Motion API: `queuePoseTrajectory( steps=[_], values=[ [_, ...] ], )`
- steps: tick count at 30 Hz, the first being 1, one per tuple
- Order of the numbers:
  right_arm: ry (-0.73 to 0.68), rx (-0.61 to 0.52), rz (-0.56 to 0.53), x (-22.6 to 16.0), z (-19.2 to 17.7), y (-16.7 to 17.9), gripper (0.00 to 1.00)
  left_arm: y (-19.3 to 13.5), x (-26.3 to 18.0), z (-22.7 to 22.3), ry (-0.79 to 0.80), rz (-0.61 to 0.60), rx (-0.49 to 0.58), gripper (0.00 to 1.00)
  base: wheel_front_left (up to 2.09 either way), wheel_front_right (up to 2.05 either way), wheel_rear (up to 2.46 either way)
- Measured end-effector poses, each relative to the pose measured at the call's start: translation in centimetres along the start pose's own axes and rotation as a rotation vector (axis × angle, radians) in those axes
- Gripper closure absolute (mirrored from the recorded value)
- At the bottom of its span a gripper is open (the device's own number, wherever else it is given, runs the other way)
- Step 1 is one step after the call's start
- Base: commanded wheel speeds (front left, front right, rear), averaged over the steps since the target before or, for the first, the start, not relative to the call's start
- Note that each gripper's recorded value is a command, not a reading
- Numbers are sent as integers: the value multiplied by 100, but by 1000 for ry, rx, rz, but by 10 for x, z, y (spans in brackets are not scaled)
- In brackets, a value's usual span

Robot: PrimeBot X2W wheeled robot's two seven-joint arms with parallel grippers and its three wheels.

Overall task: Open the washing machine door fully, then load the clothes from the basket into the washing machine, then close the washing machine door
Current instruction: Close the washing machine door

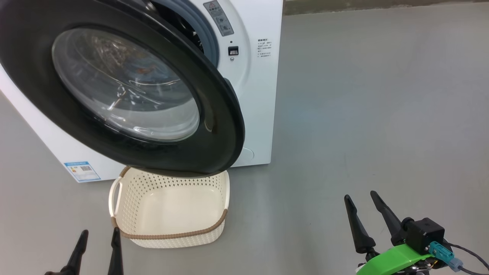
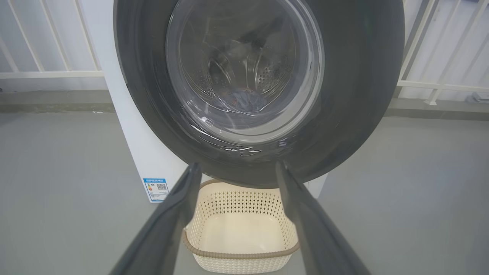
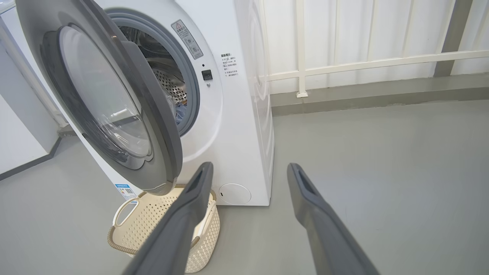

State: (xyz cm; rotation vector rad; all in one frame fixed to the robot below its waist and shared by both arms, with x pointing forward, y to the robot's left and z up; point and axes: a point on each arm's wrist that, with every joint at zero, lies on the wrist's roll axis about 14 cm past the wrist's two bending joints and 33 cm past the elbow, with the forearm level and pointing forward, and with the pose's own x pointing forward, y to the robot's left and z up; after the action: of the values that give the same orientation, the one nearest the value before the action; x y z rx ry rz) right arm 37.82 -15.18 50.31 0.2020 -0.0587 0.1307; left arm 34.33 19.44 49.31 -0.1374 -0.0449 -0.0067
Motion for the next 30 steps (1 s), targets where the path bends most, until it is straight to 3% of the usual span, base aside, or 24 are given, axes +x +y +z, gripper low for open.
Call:
queuePoseTrajectory(
  steps=[30],
  values=[
    [-9, -1, -2, -7, 3, 0, 0, 4, -5, -1, 3, 27, -4, 0, 0, 0, 0]
  ],
)
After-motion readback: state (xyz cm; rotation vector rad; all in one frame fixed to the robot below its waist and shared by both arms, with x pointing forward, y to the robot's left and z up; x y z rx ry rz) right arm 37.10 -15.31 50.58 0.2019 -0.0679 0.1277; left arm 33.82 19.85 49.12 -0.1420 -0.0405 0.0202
